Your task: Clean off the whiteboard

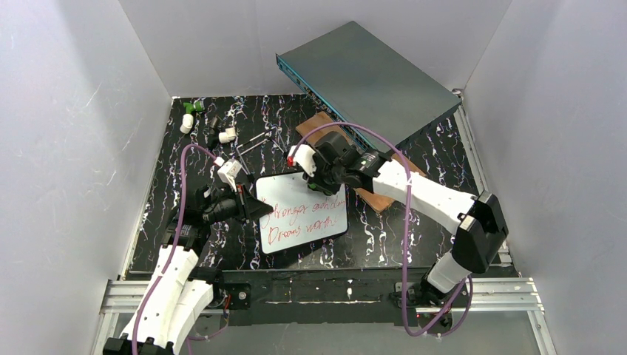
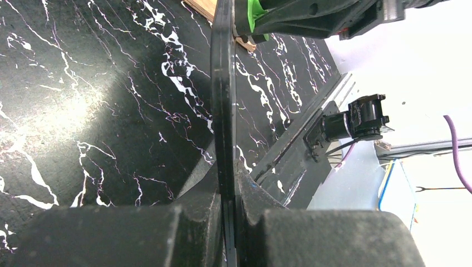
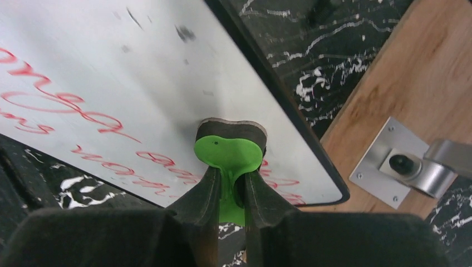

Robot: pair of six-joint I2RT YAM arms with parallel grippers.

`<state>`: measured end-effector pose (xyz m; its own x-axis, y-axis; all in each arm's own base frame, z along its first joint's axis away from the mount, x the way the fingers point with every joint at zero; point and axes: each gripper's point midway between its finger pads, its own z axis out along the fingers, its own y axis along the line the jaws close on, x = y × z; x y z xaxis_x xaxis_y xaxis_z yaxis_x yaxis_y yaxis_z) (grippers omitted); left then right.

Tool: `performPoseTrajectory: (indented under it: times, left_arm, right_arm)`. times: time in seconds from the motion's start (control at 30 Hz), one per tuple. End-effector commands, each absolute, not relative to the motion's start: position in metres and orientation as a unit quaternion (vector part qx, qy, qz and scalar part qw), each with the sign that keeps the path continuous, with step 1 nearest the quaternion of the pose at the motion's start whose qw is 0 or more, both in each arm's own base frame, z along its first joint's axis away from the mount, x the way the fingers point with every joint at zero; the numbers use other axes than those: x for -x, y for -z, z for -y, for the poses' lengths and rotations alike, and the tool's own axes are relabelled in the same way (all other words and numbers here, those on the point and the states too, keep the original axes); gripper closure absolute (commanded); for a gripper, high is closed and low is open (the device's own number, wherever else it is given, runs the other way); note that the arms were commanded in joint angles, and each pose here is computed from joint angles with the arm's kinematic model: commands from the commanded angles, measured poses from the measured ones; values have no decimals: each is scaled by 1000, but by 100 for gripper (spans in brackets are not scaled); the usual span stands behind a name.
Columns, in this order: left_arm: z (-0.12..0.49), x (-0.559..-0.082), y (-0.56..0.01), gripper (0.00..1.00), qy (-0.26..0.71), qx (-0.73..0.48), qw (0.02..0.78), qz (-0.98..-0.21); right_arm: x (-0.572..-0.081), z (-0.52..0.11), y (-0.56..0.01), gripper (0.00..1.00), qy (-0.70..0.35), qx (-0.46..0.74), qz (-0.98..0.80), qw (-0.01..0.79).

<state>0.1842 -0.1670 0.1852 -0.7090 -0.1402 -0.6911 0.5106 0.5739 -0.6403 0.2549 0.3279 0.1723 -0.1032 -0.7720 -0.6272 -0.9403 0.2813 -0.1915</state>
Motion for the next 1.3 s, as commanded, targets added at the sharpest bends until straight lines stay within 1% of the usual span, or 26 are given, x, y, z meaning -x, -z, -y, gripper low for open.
performPoseTrajectory:
  times: [0.0, 0.1, 0.23, 0.37, 0.47, 0.6, 0.77, 0.83, 0.93, 0.97, 1.03, 1.07, 1.17, 1.23, 1.27]
  left_arm:
    - [173, -175, -192, 100, 452, -175, 376, -790]
    - [175, -175, -195, 100, 457, -181, 376, -785]
    - [178, -175, -197, 100, 465, -200, 373, -778]
    - [184, -173, -195, 100, 474, -212, 357, -777]
    - [187, -171, -194, 100, 480, -219, 346, -776]
    - [190, -169, -193, 100, 484, -228, 340, -774]
    - [194, -168, -193, 100, 490, -236, 332, -771]
    - [195, -169, -194, 100, 493, -238, 329, -770]
    - [199, -170, -196, 100, 505, -239, 320, -765]
    - [200, -170, -194, 100, 508, -239, 312, -766]
    - [201, -168, -189, 100, 509, -242, 306, -767]
    - [202, -166, -186, 100, 507, -244, 302, -770]
    - [201, -167, -184, 100, 502, -244, 301, -773]
    - [201, -167, -184, 100, 500, -243, 301, -775]
    - [201, -167, -183, 100, 499, -243, 301, -775]
  right_arm:
    - [-264, -307, -157, 99, -98, 587, -729, 337]
    - [-232, -311, -147, 99, -154, 617, -710, 301]
    - [-216, -328, -167, 99, -184, 633, -688, 302]
    - [-232, -344, -204, 99, -181, 608, -693, 342]
    - [-261, -337, -213, 99, -121, 581, -709, 381]
    - [-278, -312, -198, 99, -63, 569, -721, 389]
    - [-260, -283, -170, 99, -53, 602, -710, 362]
    - [-244, -277, -161, 99, -73, 624, -698, 343]
    - [-205, -284, -157, 99, -151, 655, -677, 300]
    - [-208, -289, -162, 99, -146, 649, -681, 306]
    - [-229, -291, -175, 99, -117, 622, -696, 340]
    - [-253, -277, -181, 99, -66, 594, -711, 370]
    - [-267, -252, -183, 99, -32, 578, -717, 387]
    - [-244, -243, -168, 99, -59, 612, -705, 354]
    - [-226, -243, -157, 99, -90, 636, -695, 324]
